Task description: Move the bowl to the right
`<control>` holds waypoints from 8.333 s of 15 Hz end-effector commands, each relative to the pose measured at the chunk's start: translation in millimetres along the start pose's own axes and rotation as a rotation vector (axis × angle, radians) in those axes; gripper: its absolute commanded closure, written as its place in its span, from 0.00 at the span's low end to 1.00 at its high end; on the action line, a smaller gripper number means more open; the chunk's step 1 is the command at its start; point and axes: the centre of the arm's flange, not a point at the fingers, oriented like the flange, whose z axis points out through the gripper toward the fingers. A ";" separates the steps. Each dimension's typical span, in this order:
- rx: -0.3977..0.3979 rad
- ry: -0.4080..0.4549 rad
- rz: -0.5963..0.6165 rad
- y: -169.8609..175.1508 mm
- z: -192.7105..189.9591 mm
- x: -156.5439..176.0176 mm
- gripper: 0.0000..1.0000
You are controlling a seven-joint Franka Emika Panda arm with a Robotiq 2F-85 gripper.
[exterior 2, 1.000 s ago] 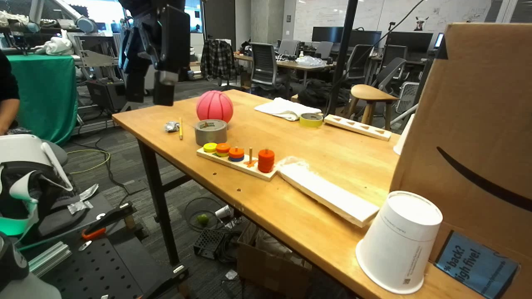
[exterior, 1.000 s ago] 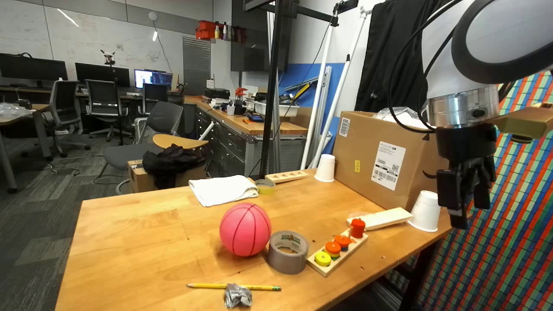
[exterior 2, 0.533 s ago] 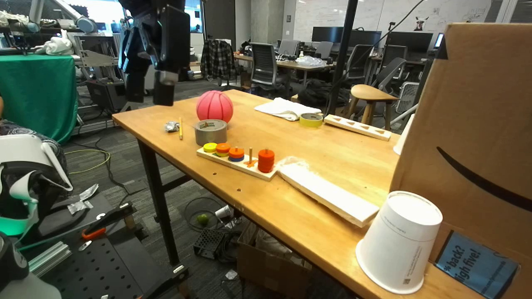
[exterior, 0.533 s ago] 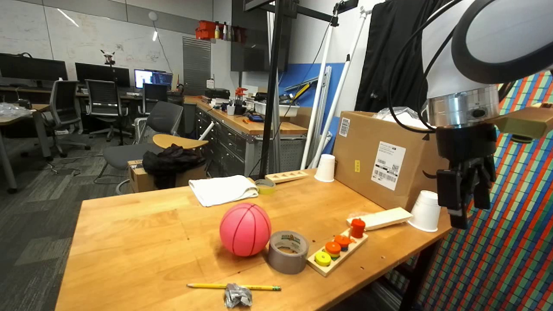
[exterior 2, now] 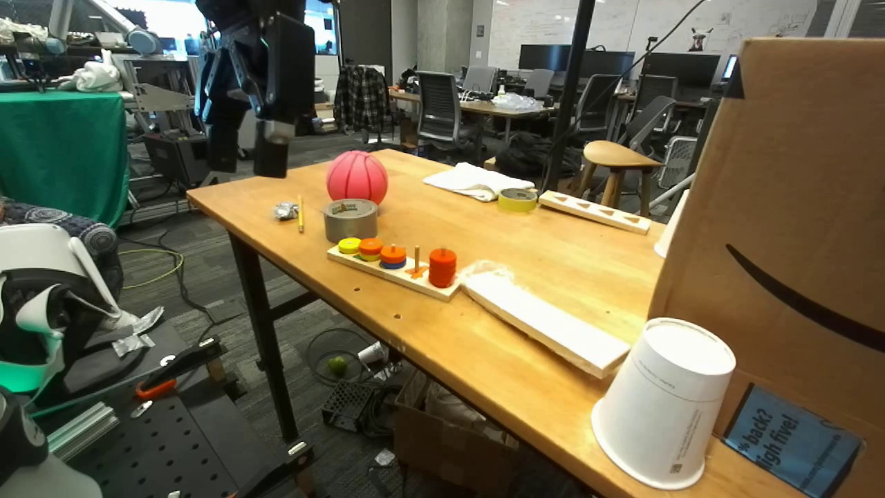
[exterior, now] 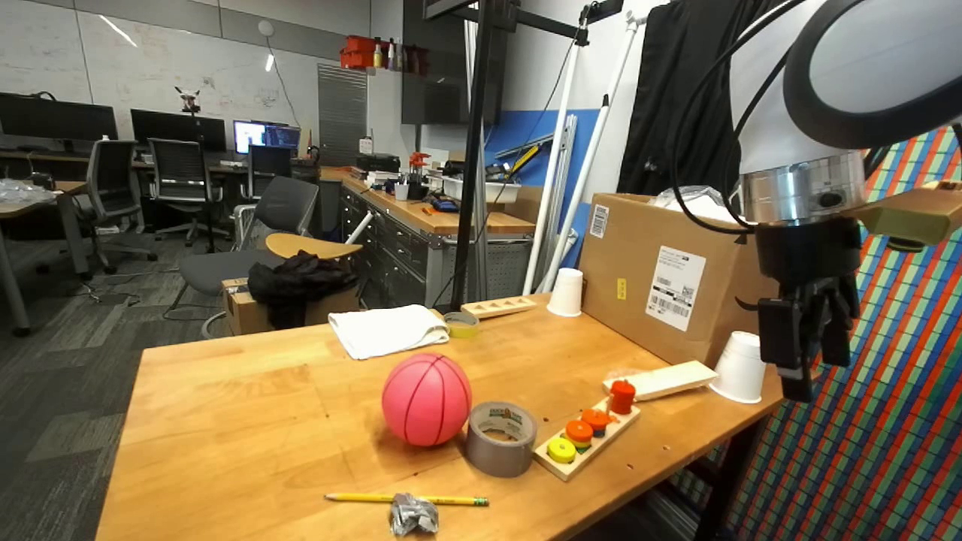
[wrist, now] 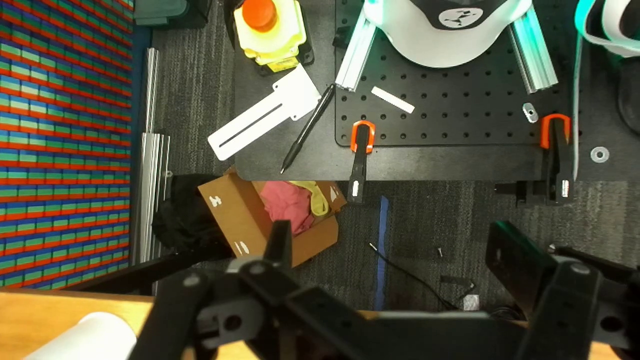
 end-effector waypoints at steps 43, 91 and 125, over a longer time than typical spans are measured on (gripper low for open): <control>-0.048 0.599 -1.703 -340.0 -54.9 245.4 0.00; -0.466 0.706 -1.386 -370.4 -60.2 92.6 0.00; -0.619 0.093 -1.836 -330.1 3.4 227.6 0.00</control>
